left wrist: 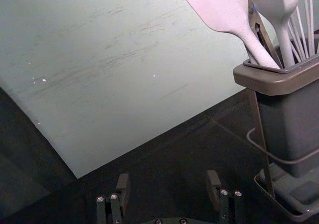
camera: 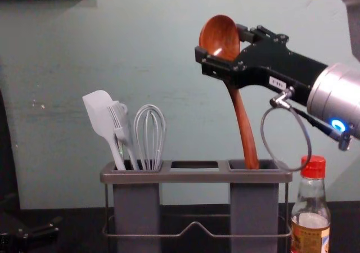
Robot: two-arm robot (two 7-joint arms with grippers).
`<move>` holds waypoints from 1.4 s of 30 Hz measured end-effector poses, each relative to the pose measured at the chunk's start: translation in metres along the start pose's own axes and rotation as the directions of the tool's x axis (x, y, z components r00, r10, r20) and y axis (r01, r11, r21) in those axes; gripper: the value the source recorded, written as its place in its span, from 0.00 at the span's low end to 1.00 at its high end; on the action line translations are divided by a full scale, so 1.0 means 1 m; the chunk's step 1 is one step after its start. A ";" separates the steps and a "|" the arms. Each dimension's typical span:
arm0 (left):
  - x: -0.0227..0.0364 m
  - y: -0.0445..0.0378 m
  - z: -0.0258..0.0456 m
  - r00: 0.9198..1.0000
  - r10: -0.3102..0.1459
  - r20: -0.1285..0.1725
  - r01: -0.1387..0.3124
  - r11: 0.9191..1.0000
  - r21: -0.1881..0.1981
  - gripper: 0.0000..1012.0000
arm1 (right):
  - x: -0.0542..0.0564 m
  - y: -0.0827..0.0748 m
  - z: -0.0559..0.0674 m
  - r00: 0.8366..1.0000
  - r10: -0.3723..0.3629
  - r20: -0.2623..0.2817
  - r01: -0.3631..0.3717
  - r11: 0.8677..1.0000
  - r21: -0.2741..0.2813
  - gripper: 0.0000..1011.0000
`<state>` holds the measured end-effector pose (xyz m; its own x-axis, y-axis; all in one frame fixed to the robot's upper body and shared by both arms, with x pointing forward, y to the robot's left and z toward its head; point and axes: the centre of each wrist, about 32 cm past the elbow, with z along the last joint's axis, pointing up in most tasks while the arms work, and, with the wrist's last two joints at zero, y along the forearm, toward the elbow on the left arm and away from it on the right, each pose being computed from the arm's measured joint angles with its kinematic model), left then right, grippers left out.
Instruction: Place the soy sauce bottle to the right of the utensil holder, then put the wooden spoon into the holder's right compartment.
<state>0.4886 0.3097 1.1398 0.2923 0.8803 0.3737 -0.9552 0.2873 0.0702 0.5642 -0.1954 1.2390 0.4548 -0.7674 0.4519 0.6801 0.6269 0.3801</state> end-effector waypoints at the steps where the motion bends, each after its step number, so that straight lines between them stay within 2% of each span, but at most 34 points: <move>1: 0.0000 0.0000 0.0000 1.000 0.000 0.000 0.000 1.000 0.000 0.99 | -0.001 -0.001 -0.002 1.000 -0.002 -0.003 0.002 1.000 0.000 0.83; 7: 0.0000 0.0000 0.0000 1.000 0.000 0.000 0.000 1.000 0.000 0.99 | -0.013 -0.011 -0.017 1.000 -0.020 -0.021 0.020 1.000 -0.008 0.83; 21: 0.0000 0.0000 0.0000 1.000 0.000 0.000 0.000 1.000 0.000 0.99 | -0.028 -0.031 -0.036 0.998 -0.035 -0.046 0.033 0.998 -0.056 0.83; 42: 0.0000 0.0000 0.0000 1.000 0.000 0.000 0.000 1.000 0.000 0.99 | -0.041 -0.046 -0.045 0.996 -0.052 -0.070 0.046 0.995 -0.085 0.83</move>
<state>0.4886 0.3097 1.1398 0.2922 0.8803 0.3737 -0.9553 0.2873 0.0702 0.5398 -0.1990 1.1667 0.4577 -0.8064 0.3744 0.7468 0.5772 0.3302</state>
